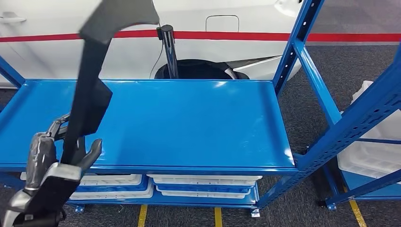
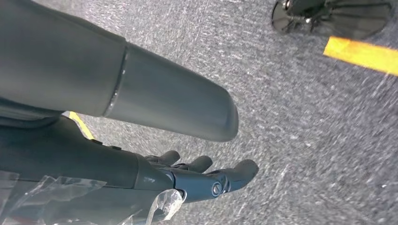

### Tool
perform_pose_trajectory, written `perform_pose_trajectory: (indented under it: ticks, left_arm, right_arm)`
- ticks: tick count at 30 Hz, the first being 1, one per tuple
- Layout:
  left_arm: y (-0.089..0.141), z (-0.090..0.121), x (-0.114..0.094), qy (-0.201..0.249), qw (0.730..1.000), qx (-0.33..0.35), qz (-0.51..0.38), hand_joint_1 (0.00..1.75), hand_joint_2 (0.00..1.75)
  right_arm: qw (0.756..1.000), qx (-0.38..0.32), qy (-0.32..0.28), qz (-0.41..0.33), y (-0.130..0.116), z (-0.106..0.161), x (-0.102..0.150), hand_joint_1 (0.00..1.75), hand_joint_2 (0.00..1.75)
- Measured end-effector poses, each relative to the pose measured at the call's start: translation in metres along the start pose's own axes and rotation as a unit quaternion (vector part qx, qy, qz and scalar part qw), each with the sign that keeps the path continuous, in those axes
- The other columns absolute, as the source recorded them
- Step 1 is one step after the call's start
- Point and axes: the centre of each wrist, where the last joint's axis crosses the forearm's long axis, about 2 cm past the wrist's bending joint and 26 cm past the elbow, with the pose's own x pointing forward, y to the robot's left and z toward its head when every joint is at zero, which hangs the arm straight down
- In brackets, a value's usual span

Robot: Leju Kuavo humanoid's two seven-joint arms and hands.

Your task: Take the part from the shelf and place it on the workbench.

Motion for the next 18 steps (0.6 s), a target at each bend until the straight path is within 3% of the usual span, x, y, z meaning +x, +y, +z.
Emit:
perform_pose_trajectory:
  ticks: [6, 13, 18]
  left_arm:
    - [0.001, 0.022, 0.003, 0.003, 0.989, 0.019, 0.147, 1.75, 1.75]
    - [-0.024, 0.048, -0.015, 0.045, 0.947, 0.036, 0.316, 1.75, 1.75]
    - [-0.048, 0.059, -0.028, 0.069, 0.927, 0.046, 0.366, 1.75, 1.75]
  right_arm:
    - [1.000, -0.006, 0.002, -0.007, -0.001, 0.000, -0.001, 0.00, 0.00]
    - [1.000, -0.008, -0.003, -0.011, 0.002, 0.000, 0.002, 0.00, 0.00]
    - [1.000, -0.009, -0.004, -0.015, 0.003, 0.000, 0.003, 0.00, 0.00]
